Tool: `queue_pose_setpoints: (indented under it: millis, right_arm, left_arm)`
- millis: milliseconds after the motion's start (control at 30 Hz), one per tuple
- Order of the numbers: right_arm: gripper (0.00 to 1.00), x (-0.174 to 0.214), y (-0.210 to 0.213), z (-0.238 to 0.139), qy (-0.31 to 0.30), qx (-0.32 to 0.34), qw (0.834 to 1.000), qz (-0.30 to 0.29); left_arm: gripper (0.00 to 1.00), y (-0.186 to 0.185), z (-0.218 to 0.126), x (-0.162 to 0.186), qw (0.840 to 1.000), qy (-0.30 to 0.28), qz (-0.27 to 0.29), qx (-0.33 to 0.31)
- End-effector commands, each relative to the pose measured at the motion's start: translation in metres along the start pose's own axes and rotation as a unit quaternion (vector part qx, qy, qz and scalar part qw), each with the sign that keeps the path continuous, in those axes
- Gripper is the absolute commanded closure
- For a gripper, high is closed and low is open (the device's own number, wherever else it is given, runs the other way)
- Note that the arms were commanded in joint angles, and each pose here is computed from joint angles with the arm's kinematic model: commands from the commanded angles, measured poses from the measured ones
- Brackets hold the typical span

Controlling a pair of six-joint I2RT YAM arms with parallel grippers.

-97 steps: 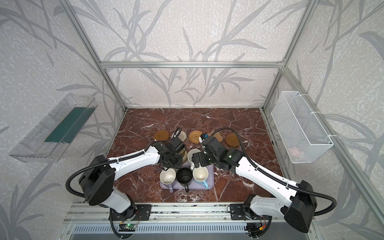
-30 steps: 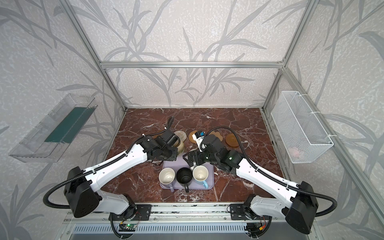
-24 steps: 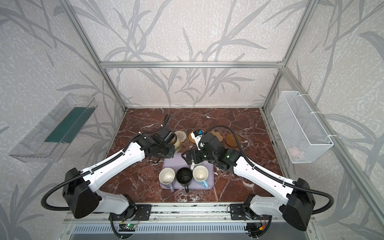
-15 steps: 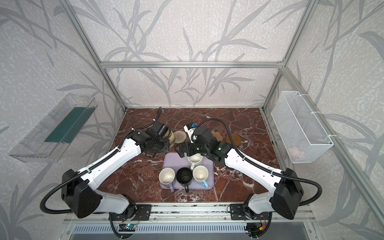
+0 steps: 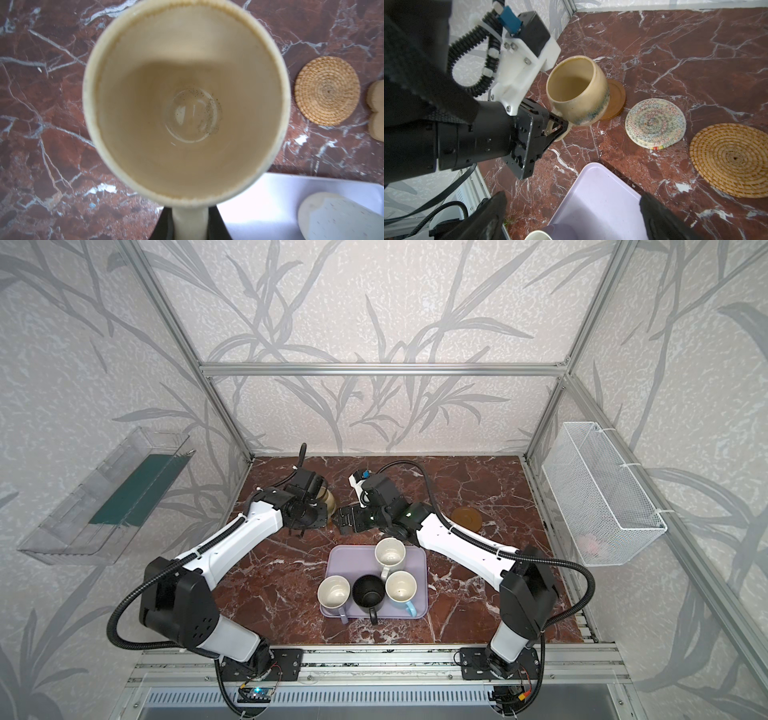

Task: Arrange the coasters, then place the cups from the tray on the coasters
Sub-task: 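Lower the beige mug onto the small brown wooden coaster with the left gripper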

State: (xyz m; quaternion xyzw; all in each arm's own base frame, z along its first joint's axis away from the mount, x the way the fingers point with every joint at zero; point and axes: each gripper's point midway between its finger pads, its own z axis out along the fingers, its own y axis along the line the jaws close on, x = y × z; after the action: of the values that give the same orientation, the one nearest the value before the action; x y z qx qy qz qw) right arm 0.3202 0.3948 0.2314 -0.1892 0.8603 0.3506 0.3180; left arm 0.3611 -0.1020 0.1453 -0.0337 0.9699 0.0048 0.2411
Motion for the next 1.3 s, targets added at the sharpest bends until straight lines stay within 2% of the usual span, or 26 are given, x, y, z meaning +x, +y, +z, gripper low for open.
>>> queue_pose_setpoints:
  millis: [0,333,533,700,967,1267]
  right_arm:
    - [0.01,-0.008,-0.007,0.011,0.005,-0.002,1.0,0.014]
    - [0.01,-0.02,-0.041,0.023,0.01,0.013,0.999,0.039]
    - [0.01,-0.008,-0.052,0.029,0.043,0.036,0.998,0.023]
    - [0.01,-0.001,-0.053,0.036,0.056,0.03,0.998,0.028]
    - [0.01,0.003,-0.056,0.032,0.06,0.036,0.997,0.028]
    - [0.01,0.005,-0.057,0.03,0.061,0.039,0.997,0.03]
  left_arm:
    - [1.0,0.001,-0.007,-0.048,0.996,-0.085,0.01,-0.007]
    - [1.0,0.008,0.031,-0.059,0.996,-0.088,0.002,0.014]
    - [1.0,0.013,0.049,-0.055,0.998,-0.068,0.005,0.003]
    - [1.0,0.016,0.06,-0.052,0.998,-0.057,0.001,0.004]
    - [1.0,0.022,0.071,-0.041,1.0,-0.025,-0.001,-0.004]
    - [1.0,0.015,0.074,-0.032,0.999,-0.016,-0.024,0.03]
